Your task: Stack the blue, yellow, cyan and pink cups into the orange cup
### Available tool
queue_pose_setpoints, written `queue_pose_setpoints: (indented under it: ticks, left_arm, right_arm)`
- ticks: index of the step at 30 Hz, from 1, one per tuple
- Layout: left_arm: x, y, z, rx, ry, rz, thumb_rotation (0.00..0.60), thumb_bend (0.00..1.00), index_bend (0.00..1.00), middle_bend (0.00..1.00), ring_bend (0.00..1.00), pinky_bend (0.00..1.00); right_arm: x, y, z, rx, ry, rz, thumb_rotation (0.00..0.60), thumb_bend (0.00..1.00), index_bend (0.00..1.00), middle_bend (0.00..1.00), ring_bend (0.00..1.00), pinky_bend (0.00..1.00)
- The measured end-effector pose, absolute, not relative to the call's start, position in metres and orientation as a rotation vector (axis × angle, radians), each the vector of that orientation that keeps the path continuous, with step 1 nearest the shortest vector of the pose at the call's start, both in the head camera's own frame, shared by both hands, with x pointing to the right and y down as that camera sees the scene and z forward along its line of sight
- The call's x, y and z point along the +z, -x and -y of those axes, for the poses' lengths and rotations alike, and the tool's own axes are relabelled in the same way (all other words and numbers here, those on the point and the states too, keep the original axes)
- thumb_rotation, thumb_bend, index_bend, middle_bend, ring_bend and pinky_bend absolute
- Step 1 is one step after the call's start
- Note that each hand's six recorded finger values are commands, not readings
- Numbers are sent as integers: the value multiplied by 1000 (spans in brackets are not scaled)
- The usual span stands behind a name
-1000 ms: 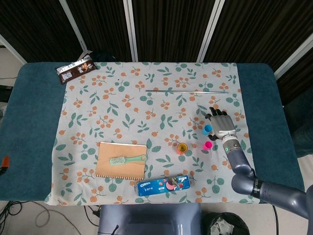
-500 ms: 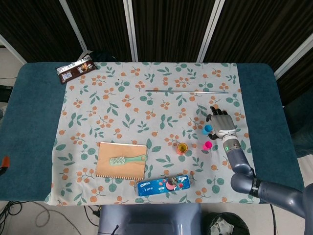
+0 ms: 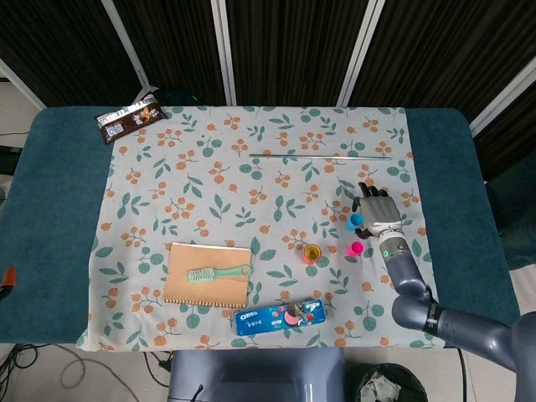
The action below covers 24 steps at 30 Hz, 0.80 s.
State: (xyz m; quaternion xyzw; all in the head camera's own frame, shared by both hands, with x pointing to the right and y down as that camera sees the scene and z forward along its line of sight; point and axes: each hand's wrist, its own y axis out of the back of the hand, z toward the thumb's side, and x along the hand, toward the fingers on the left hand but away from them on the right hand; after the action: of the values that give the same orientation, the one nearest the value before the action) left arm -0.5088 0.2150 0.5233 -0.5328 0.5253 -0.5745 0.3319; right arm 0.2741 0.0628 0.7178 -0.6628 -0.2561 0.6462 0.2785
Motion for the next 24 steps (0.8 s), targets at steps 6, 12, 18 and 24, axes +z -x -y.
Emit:
queue_pose_setpoints:
  ticks: [6,12,18,24]
  left_arm:
    - [523,509,-215,-1501,1392,-1373,600,349,133,30,0,84]
    - [523,509,-215,-1502,1392,-1372,600,349,133,30,0,85]
    - [523,509,-215,-1503,1393,-1373,600,349,133,30,0,91]
    - [523,509,-215,-1503,1393,-1372,600,349,133,30,0,92]
  right_arm:
    - [719,-272,-63,1729,1785,688,600,349,438,0,82,148]
    - [720,-271,-63,1725,1789,700,600,349,467,0,83,148]
    - [721,-271,-62,1728,1787,713,600,357,504,0,87,148]
    - [718,-270,-60,1714,1793,738,600,373,513,0,90,148]
